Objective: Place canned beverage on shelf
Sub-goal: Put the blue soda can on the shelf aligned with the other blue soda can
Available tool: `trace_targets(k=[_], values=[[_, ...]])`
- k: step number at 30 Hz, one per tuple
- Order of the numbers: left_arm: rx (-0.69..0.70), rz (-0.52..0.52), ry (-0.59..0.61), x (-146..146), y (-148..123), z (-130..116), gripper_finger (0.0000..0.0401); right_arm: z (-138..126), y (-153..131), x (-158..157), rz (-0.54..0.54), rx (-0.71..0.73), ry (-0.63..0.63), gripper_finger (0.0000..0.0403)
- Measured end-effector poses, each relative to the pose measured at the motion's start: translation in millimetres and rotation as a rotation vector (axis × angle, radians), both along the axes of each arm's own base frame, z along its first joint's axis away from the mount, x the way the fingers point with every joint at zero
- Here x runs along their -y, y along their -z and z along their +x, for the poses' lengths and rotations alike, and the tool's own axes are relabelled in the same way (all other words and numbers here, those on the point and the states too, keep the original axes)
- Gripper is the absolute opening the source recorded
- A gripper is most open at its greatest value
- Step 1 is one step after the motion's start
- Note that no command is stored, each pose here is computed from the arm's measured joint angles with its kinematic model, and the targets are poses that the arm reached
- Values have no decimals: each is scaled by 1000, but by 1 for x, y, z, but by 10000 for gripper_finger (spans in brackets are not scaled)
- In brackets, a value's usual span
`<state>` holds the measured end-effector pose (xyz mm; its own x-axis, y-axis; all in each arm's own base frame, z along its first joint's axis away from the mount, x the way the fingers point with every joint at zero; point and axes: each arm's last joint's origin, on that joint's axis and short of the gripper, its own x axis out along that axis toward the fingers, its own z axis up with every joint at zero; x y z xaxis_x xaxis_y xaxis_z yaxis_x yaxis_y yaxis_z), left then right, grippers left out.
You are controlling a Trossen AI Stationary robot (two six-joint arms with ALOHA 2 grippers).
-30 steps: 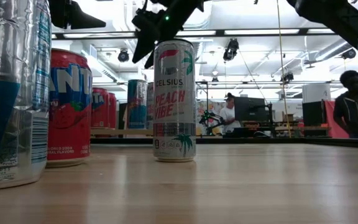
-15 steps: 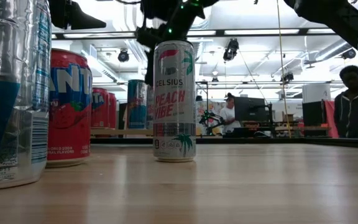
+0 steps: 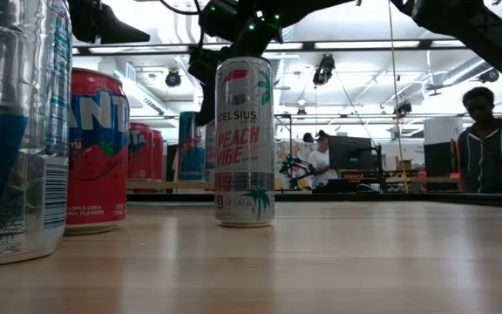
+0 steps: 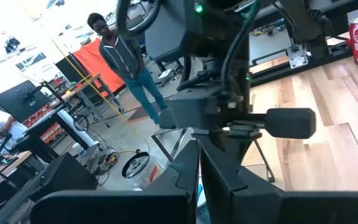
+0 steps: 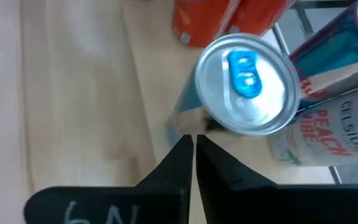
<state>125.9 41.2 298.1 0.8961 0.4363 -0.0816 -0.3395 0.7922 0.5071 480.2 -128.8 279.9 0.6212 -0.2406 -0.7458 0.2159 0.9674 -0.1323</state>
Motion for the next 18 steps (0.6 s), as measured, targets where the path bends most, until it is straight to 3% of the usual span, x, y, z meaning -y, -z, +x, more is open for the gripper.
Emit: trace_targets(k=[12,18], values=[[-3,6,1,0,0,0,0,3,2,9,-14,55,11,9],[-4,6,1,0,0,0,0,1,11,8,34,38,54,9]])
